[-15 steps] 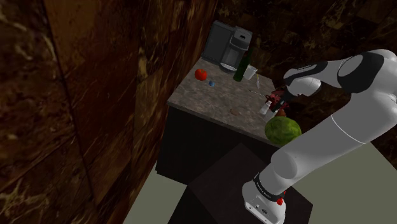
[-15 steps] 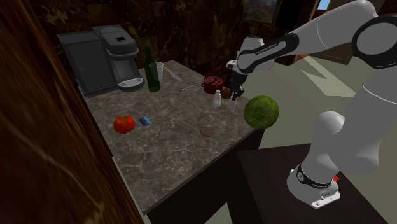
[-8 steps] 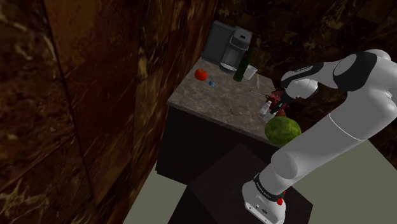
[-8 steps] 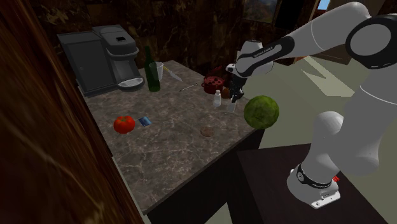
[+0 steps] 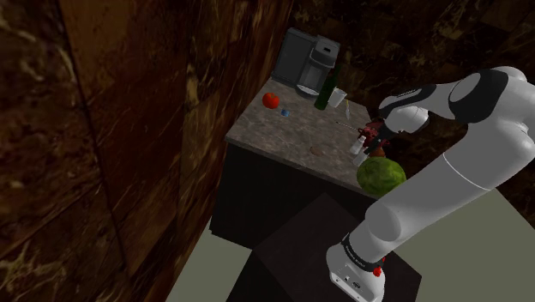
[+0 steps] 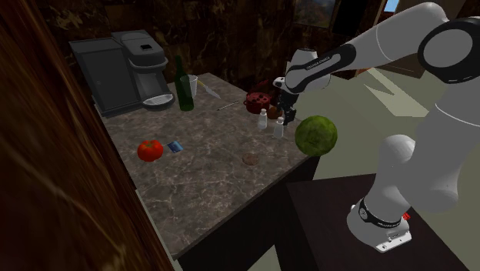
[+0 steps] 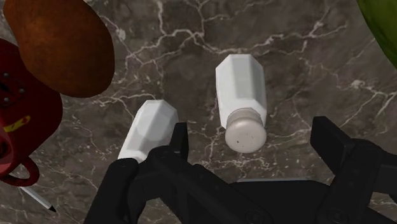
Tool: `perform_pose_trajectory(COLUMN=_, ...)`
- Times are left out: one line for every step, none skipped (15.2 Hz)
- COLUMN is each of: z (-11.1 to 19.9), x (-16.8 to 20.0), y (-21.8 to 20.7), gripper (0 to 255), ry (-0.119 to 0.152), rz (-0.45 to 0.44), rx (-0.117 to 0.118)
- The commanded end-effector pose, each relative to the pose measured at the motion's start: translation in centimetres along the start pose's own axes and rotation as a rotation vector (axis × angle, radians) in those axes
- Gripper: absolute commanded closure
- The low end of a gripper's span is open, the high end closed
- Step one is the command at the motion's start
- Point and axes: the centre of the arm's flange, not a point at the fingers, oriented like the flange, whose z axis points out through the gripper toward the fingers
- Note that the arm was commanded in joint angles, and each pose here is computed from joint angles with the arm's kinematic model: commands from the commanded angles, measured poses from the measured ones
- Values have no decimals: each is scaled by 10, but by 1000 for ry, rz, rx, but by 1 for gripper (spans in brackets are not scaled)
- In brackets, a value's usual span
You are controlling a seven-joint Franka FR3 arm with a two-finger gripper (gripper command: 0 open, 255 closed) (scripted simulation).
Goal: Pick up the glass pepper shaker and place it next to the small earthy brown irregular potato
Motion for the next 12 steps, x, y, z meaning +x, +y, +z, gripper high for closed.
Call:
perform_pose_trajectory(z=-13, x=0, y=0, gripper=0, ry=0, rz=0, rx=0)
perform_pose_trajectory(z=-26, x=0, y=0, gripper=0, ry=0, rz=0, rx=0)
perform_pose_trajectory(z=-40, x=0, y=0, gripper=0, ry=0, rz=0, rx=0)
perform_pose_trajectory(z=-50, x=0, y=0, gripper=0, ry=0, rz=0, rx=0)
perform_pose_trajectory(z=-50, x=0, y=0, gripper=0, ry=0, rz=0, rx=0)
perform_pose_trajectory(z=-50, x=0, y=0, gripper=0, ry=0, rz=0, rx=0)
perform_pose_trajectory(z=-50, x=0, y=0, gripper=0, ry=0, rz=0, rx=0)
perform_pose_trajectory(z=-50, x=0, y=0, gripper=0, ry=0, rz=0, rx=0)
perform_pose_trajectory(z=-50, x=0, y=0, gripper=0, ry=0, rz=0, rx=0)
perform_pose_trajectory(z=-50, x=0, y=0, gripper=0, ry=0, rz=0, rx=0)
perform_pose_trajectory(z=-50, x=0, y=0, gripper=0, ry=0, rz=0, rx=0)
perform_pose_trajectory(z=-50, x=0, y=0, gripper=0, ry=0, rz=0, rx=0)
